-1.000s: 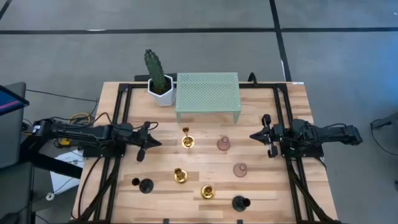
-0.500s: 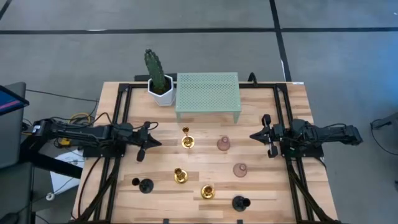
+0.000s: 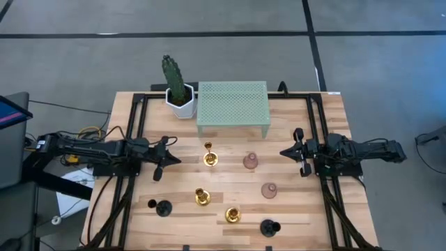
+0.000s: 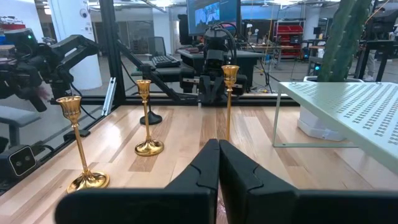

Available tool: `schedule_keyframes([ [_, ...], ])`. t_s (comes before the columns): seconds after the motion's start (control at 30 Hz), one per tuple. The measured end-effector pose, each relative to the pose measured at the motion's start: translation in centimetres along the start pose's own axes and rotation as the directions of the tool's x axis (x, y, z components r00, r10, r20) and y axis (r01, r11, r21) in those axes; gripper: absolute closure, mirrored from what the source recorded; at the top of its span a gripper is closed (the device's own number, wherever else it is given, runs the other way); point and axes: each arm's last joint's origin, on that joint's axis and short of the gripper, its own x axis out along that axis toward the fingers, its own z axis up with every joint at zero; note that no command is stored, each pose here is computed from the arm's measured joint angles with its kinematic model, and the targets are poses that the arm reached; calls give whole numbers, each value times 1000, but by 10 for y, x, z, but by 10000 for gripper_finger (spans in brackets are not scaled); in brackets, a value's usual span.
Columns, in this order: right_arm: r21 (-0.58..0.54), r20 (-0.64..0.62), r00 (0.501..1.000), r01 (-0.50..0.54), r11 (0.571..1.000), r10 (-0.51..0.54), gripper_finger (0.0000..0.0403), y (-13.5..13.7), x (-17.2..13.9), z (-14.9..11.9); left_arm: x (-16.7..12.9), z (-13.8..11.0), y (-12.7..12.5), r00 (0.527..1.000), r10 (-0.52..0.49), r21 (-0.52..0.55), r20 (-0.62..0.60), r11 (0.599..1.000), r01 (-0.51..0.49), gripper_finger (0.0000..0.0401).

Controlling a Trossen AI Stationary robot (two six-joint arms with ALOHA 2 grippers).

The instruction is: Pick & Place candle stick holders

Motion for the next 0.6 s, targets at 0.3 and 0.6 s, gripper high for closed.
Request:
schedule_keyframes([
  [0.3, 0, 0, 1000, 0, 1000, 0, 403, 0, 0, 0, 0, 1, 0, 1000, 0, 1, 9, 1000, 0, 393],
  [0.6, 0, 0, 1000, 0, 1000, 0, 403, 0, 0, 0, 0, 1, 0, 1000, 0, 1, 16, 1000, 0, 393],
])
